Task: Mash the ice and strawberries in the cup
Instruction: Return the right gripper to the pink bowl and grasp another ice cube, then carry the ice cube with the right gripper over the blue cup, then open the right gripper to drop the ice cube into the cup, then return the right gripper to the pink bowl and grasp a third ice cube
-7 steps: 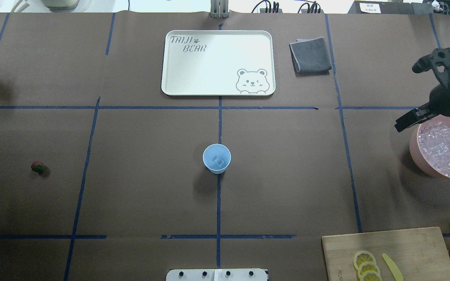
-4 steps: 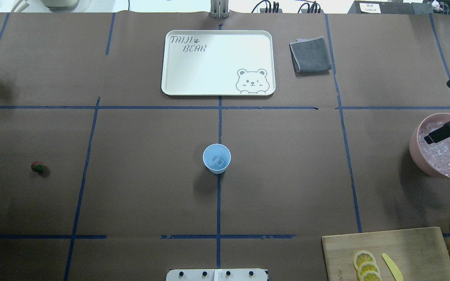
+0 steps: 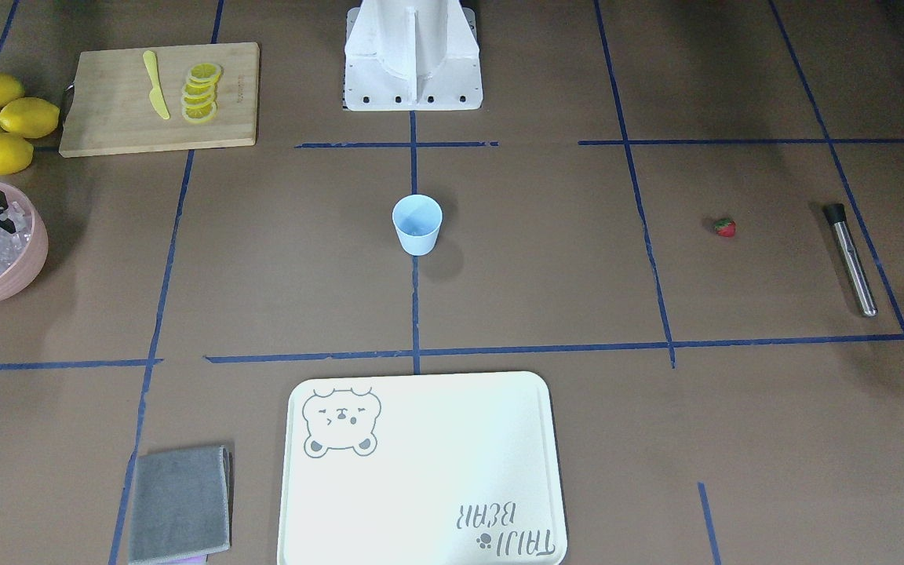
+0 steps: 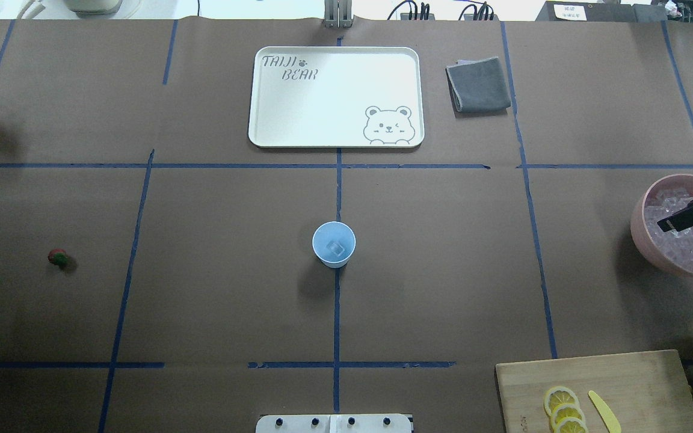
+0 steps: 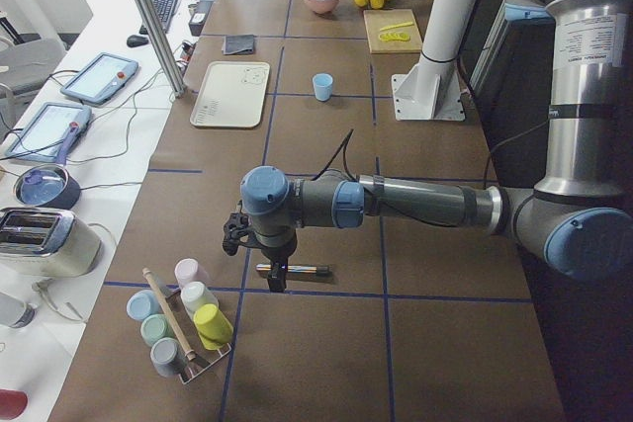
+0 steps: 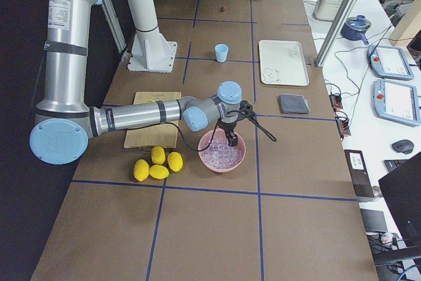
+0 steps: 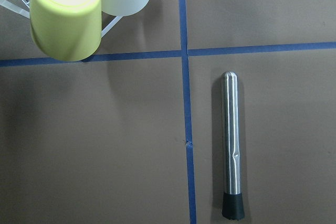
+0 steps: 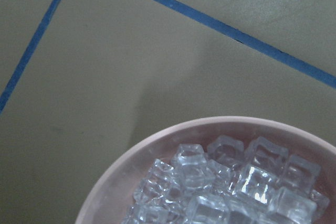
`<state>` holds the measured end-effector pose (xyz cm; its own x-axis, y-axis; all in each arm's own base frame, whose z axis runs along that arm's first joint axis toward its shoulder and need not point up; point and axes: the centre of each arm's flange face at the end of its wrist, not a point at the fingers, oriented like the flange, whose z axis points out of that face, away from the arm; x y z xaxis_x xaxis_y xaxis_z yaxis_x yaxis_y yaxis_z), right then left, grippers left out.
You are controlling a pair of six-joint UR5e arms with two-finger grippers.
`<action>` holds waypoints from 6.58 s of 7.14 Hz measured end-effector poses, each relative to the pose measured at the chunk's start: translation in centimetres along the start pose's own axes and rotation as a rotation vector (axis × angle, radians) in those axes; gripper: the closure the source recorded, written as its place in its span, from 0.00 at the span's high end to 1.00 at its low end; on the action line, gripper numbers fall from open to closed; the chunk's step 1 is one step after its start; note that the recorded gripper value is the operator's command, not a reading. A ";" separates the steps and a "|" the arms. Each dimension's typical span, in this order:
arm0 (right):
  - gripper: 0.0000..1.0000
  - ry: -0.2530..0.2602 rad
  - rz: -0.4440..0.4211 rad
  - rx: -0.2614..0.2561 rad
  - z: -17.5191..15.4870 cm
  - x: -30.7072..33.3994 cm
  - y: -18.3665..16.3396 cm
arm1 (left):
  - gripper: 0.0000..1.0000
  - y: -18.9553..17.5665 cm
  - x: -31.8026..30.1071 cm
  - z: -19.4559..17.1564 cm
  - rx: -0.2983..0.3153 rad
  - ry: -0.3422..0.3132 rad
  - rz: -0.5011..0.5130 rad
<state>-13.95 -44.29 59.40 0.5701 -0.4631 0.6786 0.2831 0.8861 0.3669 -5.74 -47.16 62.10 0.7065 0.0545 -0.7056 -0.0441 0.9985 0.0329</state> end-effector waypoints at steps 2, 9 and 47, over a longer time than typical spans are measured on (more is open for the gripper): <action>0.86 -0.007 0.006 -0.010 0.4 0.6 1.3 | 1.00 0.0 0.0 0.0 0.000 0.000 0.000; 0.04 -0.008 0.009 -0.015 0.6 0.7 1.6 | 1.00 0.0 0.0 0.0 0.001 -0.001 0.001; 0.99 0.214 0.265 0.024 -2.0 -20.3 -8.3 | 1.00 0.2 0.0 0.2 -0.002 0.001 0.002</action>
<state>-26.34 -42.23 41.24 0.7712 -0.2002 0.6043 0.0867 0.9735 0.2118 -5.64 -46.91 62.27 0.7060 0.0565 -0.7060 -0.0473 0.9983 0.0326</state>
